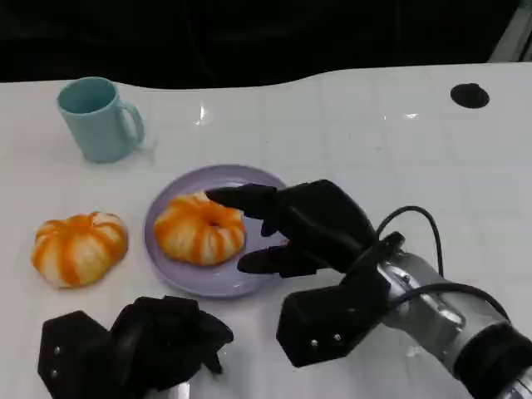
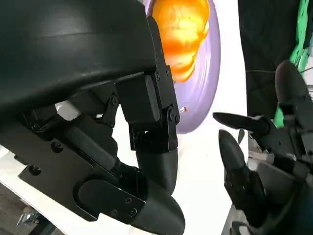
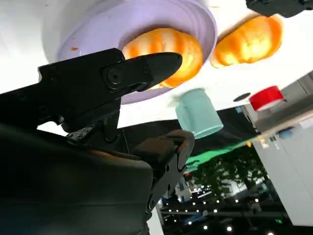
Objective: Grasp the bread from the table and place it into the plate.
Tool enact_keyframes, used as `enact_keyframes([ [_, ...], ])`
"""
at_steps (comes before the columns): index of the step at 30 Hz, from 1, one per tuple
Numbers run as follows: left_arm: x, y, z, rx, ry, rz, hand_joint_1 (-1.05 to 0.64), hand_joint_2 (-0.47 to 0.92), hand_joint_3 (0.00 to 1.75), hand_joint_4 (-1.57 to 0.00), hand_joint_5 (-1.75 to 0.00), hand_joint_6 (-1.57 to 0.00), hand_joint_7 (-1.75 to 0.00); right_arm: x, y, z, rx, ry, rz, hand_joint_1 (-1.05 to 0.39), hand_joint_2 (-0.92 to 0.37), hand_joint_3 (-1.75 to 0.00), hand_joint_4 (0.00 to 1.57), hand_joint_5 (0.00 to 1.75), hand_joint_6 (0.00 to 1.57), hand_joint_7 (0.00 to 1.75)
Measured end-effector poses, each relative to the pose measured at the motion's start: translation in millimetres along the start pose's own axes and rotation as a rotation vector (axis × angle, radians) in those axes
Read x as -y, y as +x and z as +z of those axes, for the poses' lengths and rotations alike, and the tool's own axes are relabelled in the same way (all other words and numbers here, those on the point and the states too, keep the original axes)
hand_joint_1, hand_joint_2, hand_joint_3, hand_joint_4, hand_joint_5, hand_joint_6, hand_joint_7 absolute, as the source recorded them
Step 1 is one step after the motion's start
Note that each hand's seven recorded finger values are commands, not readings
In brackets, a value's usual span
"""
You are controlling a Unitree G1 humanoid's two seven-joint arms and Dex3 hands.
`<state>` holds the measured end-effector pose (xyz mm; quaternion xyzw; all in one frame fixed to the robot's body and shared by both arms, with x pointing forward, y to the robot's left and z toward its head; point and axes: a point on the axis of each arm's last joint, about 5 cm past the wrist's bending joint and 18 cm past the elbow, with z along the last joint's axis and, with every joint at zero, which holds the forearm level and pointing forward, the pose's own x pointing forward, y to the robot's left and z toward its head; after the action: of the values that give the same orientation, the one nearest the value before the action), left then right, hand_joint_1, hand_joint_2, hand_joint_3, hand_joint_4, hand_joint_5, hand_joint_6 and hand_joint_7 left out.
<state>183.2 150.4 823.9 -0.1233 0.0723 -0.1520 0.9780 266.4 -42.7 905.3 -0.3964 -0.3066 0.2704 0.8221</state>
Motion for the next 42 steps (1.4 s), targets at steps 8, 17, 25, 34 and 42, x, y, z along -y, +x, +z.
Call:
enact_keyframes([
  [8, -0.2, 0, 0.1, -0.001, 0.0, 0.0, -1.04, 0.63, 0.24, -0.91, -1.51, -1.53, -0.38, 16.6, -38.5, -8.1, -0.034, 0.051, -0.053, -0.41, -0.92, -0.11, 0.62, 0.8, 0.67, 0.16],
  [17, 0.2, 0, -0.1, -0.003, 0.001, -0.002, -1.05, 0.63, 0.25, -0.9, -1.51, -1.54, -0.38, 22.3, -74.6, -7.4, -0.03, 0.139, -0.141, -0.27, -0.89, -0.07, 0.56, 1.19, 0.82, 0.36],
  [25, 1.9, 0, -0.2, -0.003, 0.004, -0.011, -1.05, 0.63, 0.25, -0.91, -1.51, -1.53, -0.38, 21.7, -104.4, -13.5, -0.036, 0.176, -0.205, -0.22, -0.4, -1.12, 0.74, 1.59, 0.74, 1.15],
  [34, 2.0, 0, -0.4, -0.005, 0.003, -0.01, -1.05, 0.63, 0.24, -0.91, -1.5, -1.54, -0.38, 14.0, -135.0, -17.5, -0.11, 0.207, -0.222, -0.25, -0.46, -1.13, 0.68, 1.75, 0.61, 1.43],
  [42, 1.3, -1, 0.1, -0.008, 0.004, -0.007, -1.05, 0.64, 0.24, -0.91, -1.49, -1.53, -0.37, 6.2, -156.8, -17.1, -0.202, 0.225, -0.216, -0.29, -0.51, -1.1, 0.69, 1.75, 0.55, 1.5],
])
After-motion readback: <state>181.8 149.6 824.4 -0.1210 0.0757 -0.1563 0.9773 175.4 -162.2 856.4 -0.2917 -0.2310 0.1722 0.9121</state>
